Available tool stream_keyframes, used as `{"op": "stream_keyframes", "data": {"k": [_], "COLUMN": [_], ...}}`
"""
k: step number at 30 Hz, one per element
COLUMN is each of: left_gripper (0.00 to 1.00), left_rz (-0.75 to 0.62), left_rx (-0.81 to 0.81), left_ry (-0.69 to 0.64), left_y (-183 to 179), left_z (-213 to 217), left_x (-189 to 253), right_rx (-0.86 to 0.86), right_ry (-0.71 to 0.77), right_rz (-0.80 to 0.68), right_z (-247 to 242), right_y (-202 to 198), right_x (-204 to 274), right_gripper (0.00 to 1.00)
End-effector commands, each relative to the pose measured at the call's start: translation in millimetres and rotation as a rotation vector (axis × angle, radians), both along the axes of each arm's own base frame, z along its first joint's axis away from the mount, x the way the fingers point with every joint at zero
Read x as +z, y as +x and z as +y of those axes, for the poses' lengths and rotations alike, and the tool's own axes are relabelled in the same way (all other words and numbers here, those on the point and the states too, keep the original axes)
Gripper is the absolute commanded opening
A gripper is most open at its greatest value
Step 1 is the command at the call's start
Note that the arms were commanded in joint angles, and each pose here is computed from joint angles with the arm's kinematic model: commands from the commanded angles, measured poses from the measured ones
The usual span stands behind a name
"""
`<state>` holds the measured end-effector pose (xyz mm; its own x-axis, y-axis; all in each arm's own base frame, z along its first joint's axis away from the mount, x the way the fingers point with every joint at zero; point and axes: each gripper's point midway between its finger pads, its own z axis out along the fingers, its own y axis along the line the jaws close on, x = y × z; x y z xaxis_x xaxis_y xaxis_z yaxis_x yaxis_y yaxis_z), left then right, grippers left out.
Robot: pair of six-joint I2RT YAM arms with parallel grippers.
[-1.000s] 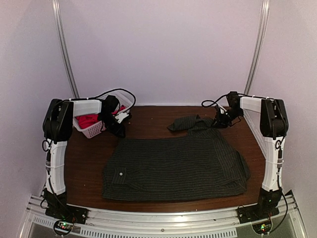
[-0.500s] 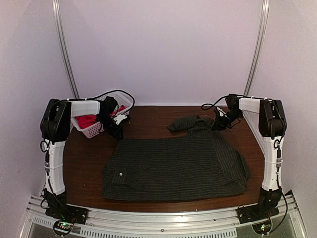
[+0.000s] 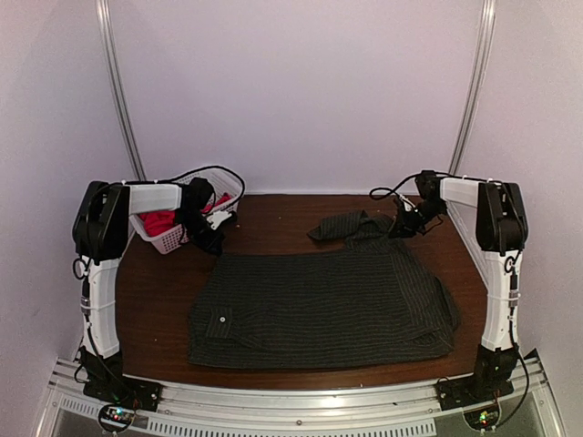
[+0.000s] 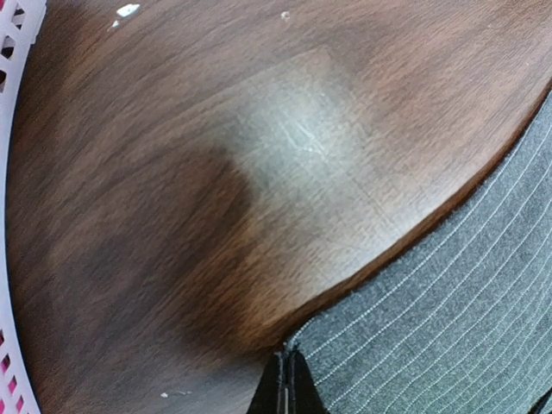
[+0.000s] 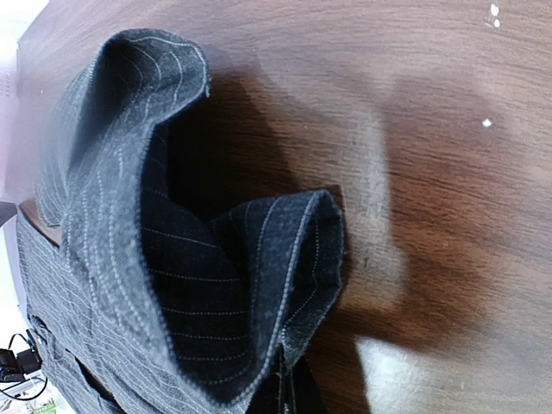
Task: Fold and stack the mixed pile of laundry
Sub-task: Pick up the 1/3-folded T-shirt from the center of the board, then fold the 1/3-folded T-shirt at the center of the board.
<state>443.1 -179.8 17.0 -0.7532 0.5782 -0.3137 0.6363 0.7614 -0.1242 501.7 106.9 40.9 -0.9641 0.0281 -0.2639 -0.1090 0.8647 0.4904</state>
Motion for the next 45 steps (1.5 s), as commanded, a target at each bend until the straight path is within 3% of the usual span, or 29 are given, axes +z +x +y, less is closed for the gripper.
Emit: {"op": "stream_keyframes", "data": {"k": [1,10,23,36,45], "left_gripper": [0.00,0.00,0.00,0.00,0.00], "left_rz": [-0.096,-0.242,-0.320,-0.361,-0.329], "left_rx": [0.003,-0.020,-0.104,-0.234,-0.394], "left_ry": [-0.059,-0.054,-0.068,-0.073,0.052], "left_y": [15,19,-41,-112,-150], "left_z": [-4,1,14,27,21], "left_x": [37,80,91,85,44], "right_rx": [-0.012,-0.023,0.024,-0.002,-0.061], "right_ry": [0.008,0.030,0.088,0.109,0.116], "right_rz": [-0.101,-0.148,-0.119,-0.010,0.141], "right_z": [-6,-8,1,1,0], "right_y": [13,3,-75,-146,-182], "right_x": [46,89,99,74,21], "right_gripper": [0.00,0.00,0.00,0.00,0.00]}}
